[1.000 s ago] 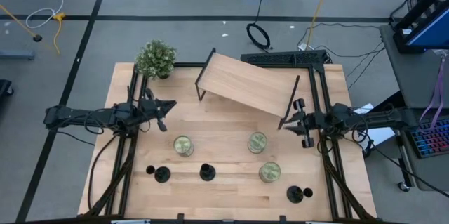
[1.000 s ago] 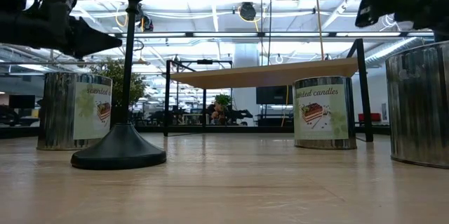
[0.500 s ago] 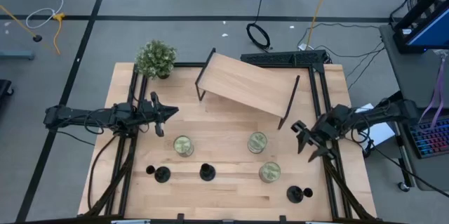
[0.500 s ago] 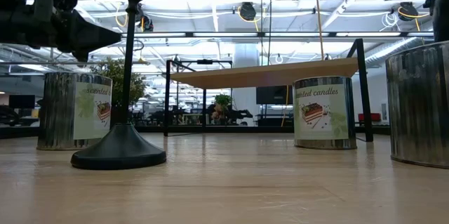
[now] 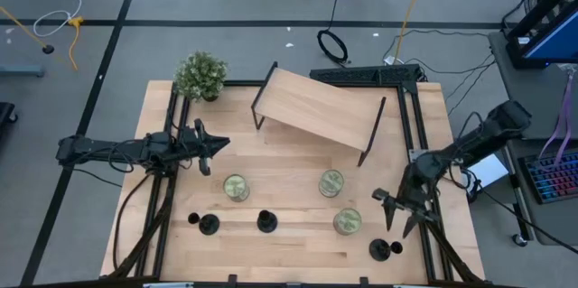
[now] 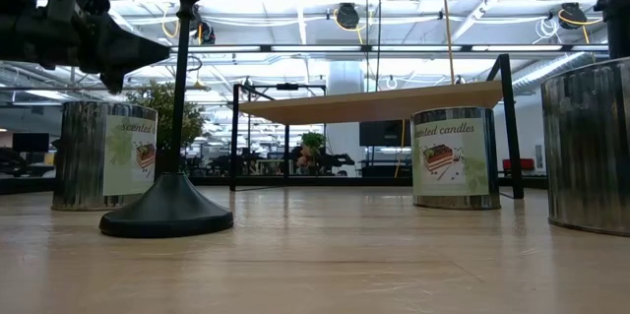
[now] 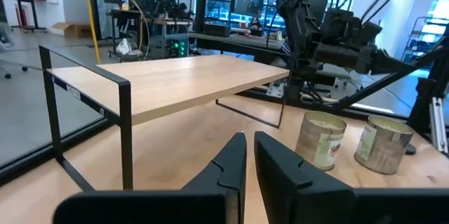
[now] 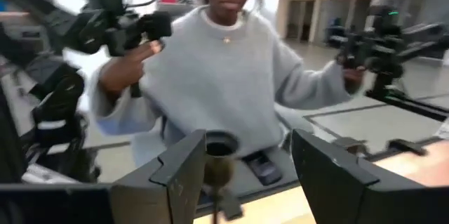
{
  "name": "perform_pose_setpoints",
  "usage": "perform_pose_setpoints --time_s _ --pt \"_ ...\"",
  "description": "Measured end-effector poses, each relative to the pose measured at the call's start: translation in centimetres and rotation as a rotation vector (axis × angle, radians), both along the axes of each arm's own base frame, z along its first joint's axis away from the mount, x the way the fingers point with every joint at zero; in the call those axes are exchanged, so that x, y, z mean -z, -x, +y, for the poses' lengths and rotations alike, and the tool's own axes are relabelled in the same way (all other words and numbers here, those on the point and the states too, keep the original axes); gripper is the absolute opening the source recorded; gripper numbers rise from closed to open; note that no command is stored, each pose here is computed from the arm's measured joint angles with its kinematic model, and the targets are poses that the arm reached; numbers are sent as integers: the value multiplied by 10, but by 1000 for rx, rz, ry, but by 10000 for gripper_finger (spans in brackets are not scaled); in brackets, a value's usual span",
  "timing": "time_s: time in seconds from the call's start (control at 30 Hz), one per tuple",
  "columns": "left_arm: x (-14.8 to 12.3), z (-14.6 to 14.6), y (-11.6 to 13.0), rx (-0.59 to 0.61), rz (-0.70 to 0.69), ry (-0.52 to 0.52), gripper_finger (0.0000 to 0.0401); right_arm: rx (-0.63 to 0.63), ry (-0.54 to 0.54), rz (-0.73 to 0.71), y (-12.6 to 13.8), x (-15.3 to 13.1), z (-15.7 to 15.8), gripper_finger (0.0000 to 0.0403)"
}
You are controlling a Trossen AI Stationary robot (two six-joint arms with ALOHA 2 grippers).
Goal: Pick & Place candle stick holders
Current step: Put the right black candle holder on the shelf
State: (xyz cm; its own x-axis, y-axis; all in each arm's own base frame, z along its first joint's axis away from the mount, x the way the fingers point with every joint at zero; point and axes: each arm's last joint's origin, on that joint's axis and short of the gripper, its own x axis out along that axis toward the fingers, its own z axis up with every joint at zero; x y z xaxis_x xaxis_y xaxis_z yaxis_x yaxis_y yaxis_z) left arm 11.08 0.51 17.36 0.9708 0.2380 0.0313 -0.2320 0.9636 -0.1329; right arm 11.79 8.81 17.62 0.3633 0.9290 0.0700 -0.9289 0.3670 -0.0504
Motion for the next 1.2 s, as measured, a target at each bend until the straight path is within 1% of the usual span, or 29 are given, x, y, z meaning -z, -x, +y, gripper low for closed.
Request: perform_pose_setpoints --time_s 0.27,0.33,0.47,0.6,0.77,0.87,1.0,1.1,1.2 --pt "0 0 0 2 -15 60 37 -101 0 -66 6 0 14 206" --pt "0 0 0 2 -16 66 37 -86 10 -74 6 1 16 208" --pt "0 0 0 2 -16 66 37 -11 50 -94 4 6 20 208" --pt "0 0 0 2 -16 66 37 -36 47 -126 4 8 26 208" --pt "0 0 0 2 -16 66 37 -50 47 -125 2 13 32 208" --pt "0 0 0 2 -16 66 37 9 46 -120 -1 15 34 208" --pt "0 0 0 2 -16 64 37 105 30 -67 -5 19 35 208" --pt "0 0 0 2 -15 59 37 135 24 -47 -7 20 35 208" --pt "0 0 0 2 -15 59 37 136 26 -17 -7 22 35 208"
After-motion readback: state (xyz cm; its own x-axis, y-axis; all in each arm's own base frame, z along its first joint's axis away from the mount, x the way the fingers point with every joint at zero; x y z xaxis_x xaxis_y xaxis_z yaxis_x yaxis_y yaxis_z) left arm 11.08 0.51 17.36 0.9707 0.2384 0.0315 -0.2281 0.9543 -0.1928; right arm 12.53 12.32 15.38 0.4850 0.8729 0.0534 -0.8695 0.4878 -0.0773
